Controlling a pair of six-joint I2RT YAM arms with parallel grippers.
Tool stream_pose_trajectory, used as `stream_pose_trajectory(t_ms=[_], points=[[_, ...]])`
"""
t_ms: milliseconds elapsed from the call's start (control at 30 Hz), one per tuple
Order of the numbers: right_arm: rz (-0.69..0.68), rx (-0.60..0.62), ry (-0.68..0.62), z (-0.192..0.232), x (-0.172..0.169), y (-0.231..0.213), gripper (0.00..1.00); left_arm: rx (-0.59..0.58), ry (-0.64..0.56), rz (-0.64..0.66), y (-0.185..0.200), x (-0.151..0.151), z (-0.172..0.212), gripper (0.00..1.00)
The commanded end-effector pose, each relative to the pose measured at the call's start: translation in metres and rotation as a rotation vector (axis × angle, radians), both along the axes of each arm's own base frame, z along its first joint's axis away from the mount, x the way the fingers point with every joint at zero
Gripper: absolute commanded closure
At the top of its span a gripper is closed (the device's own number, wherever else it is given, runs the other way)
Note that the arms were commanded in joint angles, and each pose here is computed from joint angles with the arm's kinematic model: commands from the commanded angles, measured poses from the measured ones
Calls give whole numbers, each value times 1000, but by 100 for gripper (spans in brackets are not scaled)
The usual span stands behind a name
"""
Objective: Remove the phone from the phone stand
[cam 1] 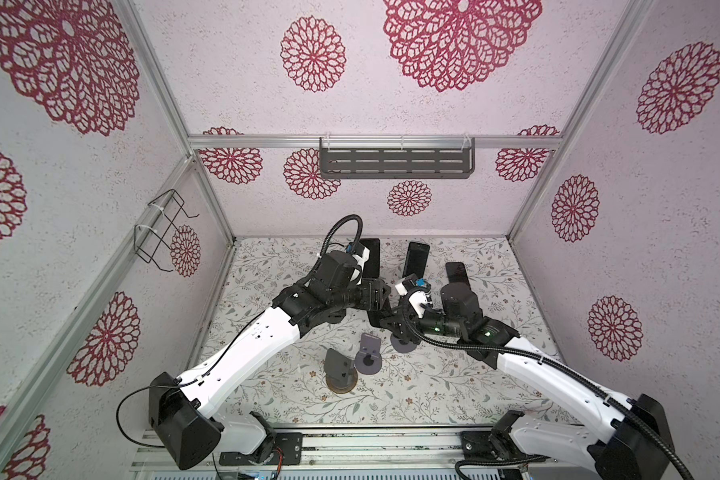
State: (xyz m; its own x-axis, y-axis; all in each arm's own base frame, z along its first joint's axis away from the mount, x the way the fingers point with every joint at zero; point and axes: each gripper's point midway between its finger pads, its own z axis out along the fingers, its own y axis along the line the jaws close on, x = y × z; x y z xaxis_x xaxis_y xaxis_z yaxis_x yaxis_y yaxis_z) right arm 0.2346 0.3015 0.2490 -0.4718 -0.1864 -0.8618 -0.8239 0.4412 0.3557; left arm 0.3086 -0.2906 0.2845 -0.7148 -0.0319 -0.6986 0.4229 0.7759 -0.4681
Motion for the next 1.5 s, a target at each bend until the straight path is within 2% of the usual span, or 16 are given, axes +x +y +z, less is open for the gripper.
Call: stream_pose_trajectory(t_ms=[0, 67, 233, 267, 367, 400, 433, 500, 633, 833, 1000, 1100, 1200, 1333, 1367, 1467], points=[[-13, 77, -90, 38, 12, 8, 63, -114, -86, -11, -4, 5, 36, 67], [-21, 82, -80, 38, 14, 10, 78, -126, -89, -16, -4, 5, 37, 68], [-40, 73, -74, 35, 18, 9, 100, -196, -110, -39, -5, 5, 41, 67], [-46, 57, -72, 34, 20, 8, 100, -207, -122, -50, -5, 5, 41, 59], [-44, 19, -64, 36, 22, 4, 100, -241, -151, -74, 1, 5, 42, 23], [-42, 19, -62, 39, 23, 2, 100, -256, -160, -79, 5, 6, 43, 15], [-40, 20, -52, 42, 24, -3, 100, -283, -174, -80, 10, 7, 44, 11], [-23, 50, -25, 52, 26, -13, 100, -345, -209, -88, 18, 5, 49, 9], [45, 119, 55, 64, 27, -24, 100, -412, -268, -137, 24, -2, 52, 17], [178, 190, 101, 75, 15, -14, 100, -434, -227, -217, 11, -4, 38, 36], [224, 212, 102, 79, 10, -10, 100, -514, -204, -260, 0, -3, 39, 42], [250, 219, 127, 77, 11, -6, 100, -571, -219, -287, -4, -4, 44, 48], [253, 201, 140, 69, 16, -4, 100, -628, -208, -308, -7, -6, 48, 65], [266, 189, 154, 64, 20, 0, 100, -635, -203, -306, -8, -6, 48, 85], [262, 182, 155, 63, 21, 0, 97, -632, -204, -304, -8, -6, 47, 89], [246, 147, 157, 55, 28, 0, 78, -612, -194, -292, -7, -4, 44, 98]])
